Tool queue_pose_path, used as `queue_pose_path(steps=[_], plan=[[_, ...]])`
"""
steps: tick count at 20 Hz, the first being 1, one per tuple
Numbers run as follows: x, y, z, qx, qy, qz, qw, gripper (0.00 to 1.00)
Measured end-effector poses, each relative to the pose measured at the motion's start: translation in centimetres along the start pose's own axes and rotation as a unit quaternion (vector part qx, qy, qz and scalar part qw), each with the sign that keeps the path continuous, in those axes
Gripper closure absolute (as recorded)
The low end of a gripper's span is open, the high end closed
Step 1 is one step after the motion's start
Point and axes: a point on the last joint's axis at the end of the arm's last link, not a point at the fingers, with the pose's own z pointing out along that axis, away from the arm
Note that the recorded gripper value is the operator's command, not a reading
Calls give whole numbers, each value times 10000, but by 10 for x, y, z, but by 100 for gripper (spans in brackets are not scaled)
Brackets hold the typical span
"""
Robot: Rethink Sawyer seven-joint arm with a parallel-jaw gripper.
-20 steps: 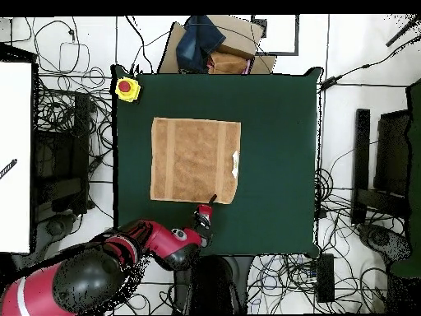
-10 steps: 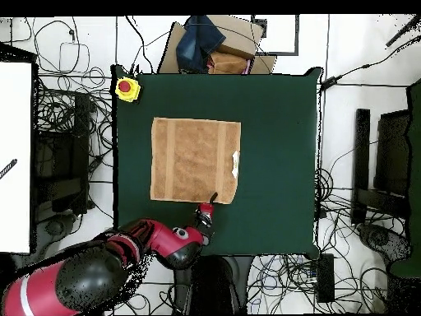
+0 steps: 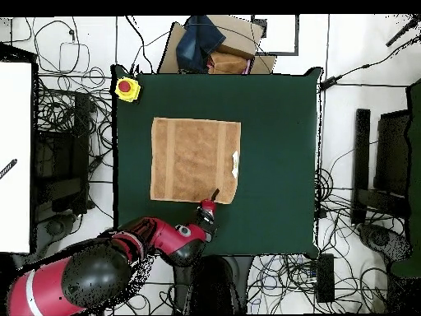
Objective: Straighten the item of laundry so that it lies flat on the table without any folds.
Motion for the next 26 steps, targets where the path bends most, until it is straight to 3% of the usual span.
queue_pose_path(steps=[26], plan=[[6, -3, 10, 222, 22, 57, 9997, 0]])
